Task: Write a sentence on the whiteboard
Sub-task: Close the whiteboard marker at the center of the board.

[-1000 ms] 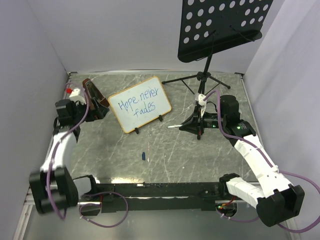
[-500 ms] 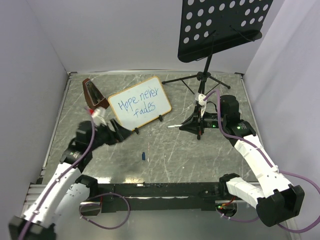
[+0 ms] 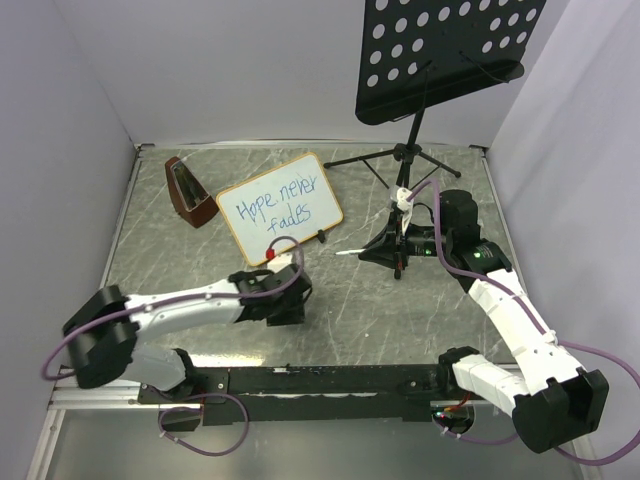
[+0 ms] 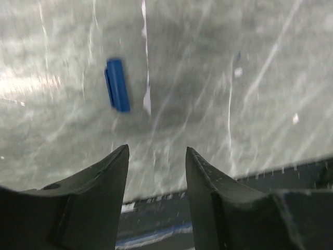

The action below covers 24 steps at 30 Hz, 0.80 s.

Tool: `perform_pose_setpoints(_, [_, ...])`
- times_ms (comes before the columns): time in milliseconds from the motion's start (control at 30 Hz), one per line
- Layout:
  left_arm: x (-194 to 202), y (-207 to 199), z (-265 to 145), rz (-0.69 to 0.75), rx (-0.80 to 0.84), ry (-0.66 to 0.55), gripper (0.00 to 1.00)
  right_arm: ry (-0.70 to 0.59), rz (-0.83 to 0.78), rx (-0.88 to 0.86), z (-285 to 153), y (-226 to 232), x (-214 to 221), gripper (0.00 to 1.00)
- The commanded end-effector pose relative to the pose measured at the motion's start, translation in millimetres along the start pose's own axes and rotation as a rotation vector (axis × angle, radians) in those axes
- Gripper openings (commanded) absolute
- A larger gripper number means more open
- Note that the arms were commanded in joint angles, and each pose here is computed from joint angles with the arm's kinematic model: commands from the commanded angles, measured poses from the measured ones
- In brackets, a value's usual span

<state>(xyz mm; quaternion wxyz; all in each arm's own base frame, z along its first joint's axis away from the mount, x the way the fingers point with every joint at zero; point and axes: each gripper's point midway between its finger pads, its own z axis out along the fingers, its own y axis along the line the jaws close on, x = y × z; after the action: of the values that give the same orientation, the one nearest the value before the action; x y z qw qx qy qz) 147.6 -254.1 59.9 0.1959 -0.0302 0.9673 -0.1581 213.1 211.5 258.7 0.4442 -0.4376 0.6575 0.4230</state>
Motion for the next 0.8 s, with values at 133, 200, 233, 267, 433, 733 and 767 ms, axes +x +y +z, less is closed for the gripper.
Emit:
perform_pose_setpoints(133, [-23,9,20,0.05,-0.231,-0.055,0.44,-0.018,-0.042,-0.003,-2,0,-6,0.0])
perform_pose_setpoints(200, [-22,15,24,0.071,-0.28,-0.044,0.42,-0.016,-0.041,-0.006,-2,1,-5,0.0])
perform_pose_setpoints(233, [-22,16,25,0.077,-0.289,-0.046,0.41,-0.016,-0.038,-0.005,-2,0,-5,0.0])
perform_pose_setpoints(267, [-23,19,28,0.085,-0.31,-0.046,0.41,-0.017,-0.042,-0.003,-2,0,-5,0.0])
perform_pose_setpoints(433, [-22,25,32,0.109,-0.345,-0.043,0.42,-0.016,-0.039,-0.006,-2,0,-5,0.0])
perform_pose_setpoints(733, [-27,29,45,0.135,-0.349,-0.025,0.35,-0.014,-0.033,-0.004,-2,-1,-4,0.0])
perform_pose_setpoints(767, [-27,29,46,0.14,-0.353,-0.022,0.33,-0.015,-0.034,-0.004,-2,-1,-4,0.0])
